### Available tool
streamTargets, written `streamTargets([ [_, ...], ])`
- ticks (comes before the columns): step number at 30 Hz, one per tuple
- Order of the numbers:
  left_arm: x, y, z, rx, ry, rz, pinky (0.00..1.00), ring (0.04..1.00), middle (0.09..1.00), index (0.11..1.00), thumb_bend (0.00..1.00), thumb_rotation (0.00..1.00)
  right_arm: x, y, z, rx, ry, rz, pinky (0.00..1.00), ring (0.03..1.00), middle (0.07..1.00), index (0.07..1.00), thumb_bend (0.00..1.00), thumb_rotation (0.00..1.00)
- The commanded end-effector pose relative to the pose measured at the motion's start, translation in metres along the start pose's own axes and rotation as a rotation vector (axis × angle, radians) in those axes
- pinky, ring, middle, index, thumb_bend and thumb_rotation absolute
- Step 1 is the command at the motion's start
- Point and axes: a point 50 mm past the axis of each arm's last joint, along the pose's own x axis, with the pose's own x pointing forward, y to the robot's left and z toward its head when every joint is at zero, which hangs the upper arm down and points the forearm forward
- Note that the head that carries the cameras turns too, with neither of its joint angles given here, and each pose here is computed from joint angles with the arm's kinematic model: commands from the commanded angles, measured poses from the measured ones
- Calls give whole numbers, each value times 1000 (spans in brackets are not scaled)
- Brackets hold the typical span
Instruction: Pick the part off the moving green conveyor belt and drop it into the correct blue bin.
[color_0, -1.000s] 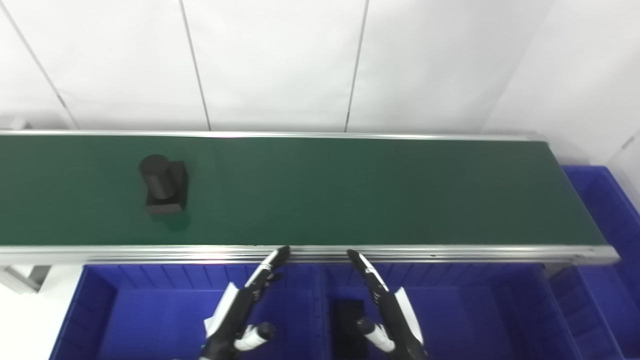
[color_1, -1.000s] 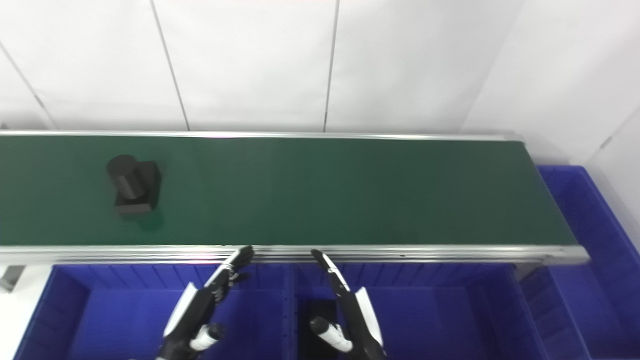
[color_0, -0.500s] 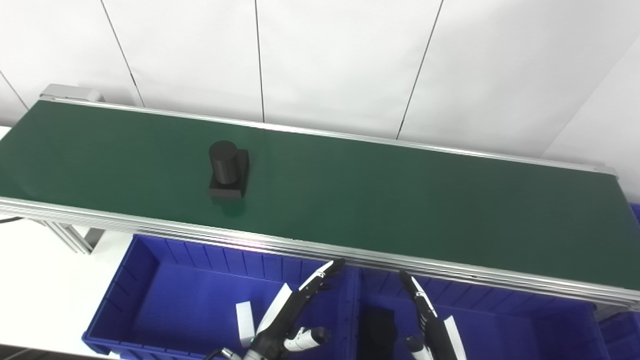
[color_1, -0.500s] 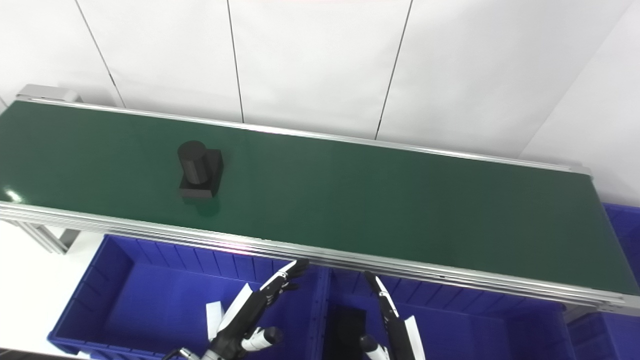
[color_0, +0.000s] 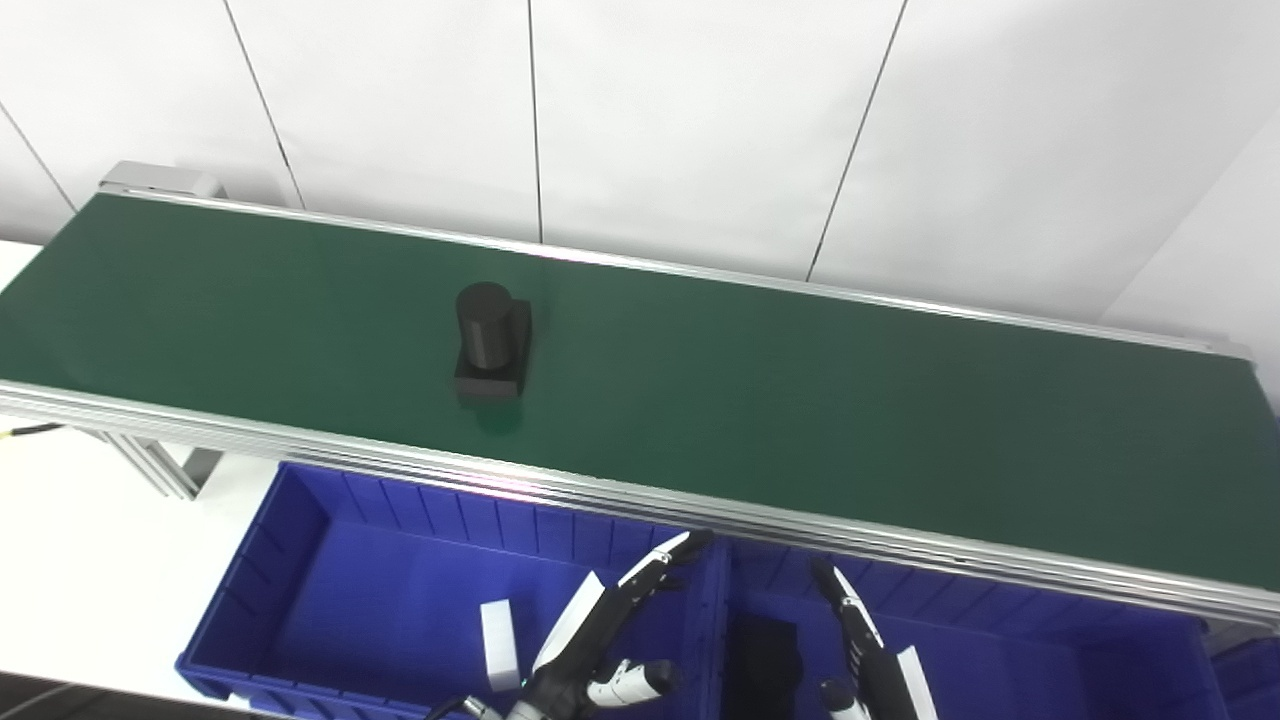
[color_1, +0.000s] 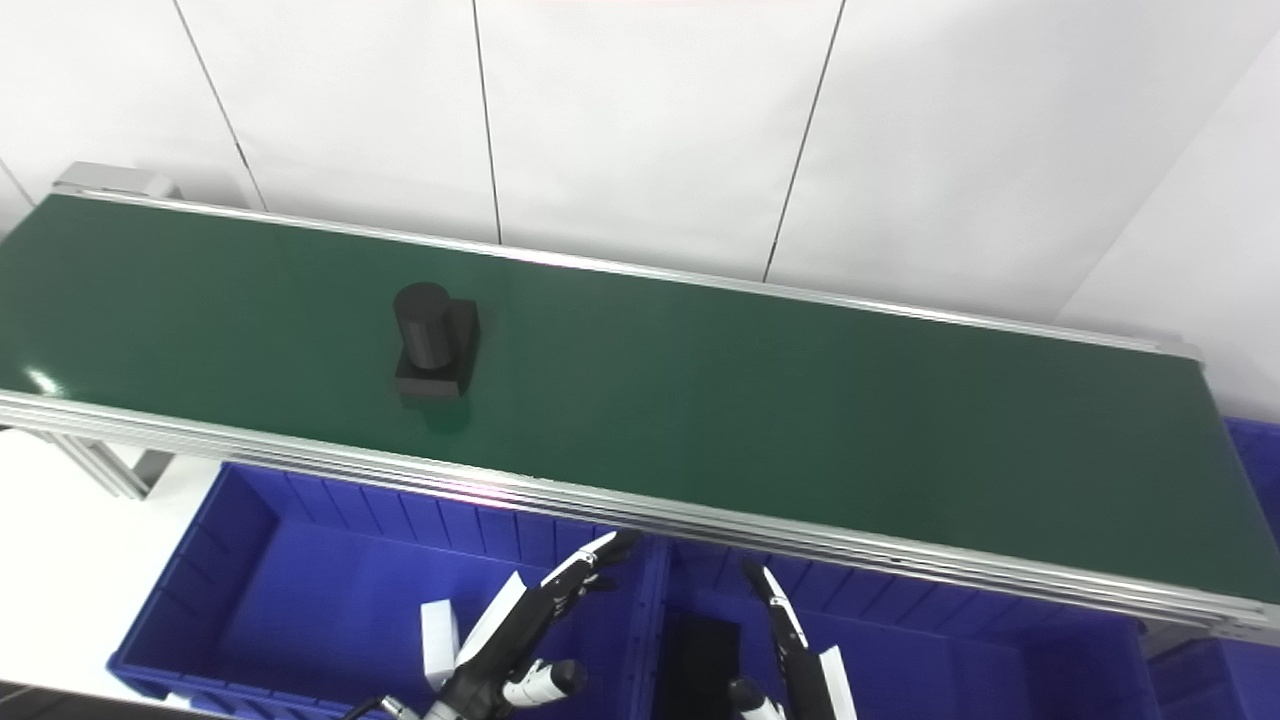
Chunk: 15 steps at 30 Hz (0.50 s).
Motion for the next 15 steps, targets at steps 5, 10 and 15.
streamTargets([
  [5, 6, 2, 7, 5, -64, 24, 817, 898, 923, 888, 1000, 969, 4, -1, 5, 3, -59, -8, 1000, 962, 947, 940, 978, 976],
  [10, 6, 2, 3, 6, -56, 21, 817, 900, 922, 886, 1000, 965, 5, 0, 3, 7, -50, -4, 1000, 959, 949, 939, 976, 968],
  [15, 7, 2, 0, 6, -44, 19, 806, 895, 920, 881, 1000, 954, 5, 1, -1, 3, -40, -3, 1000, 968, 947, 940, 997, 966],
])
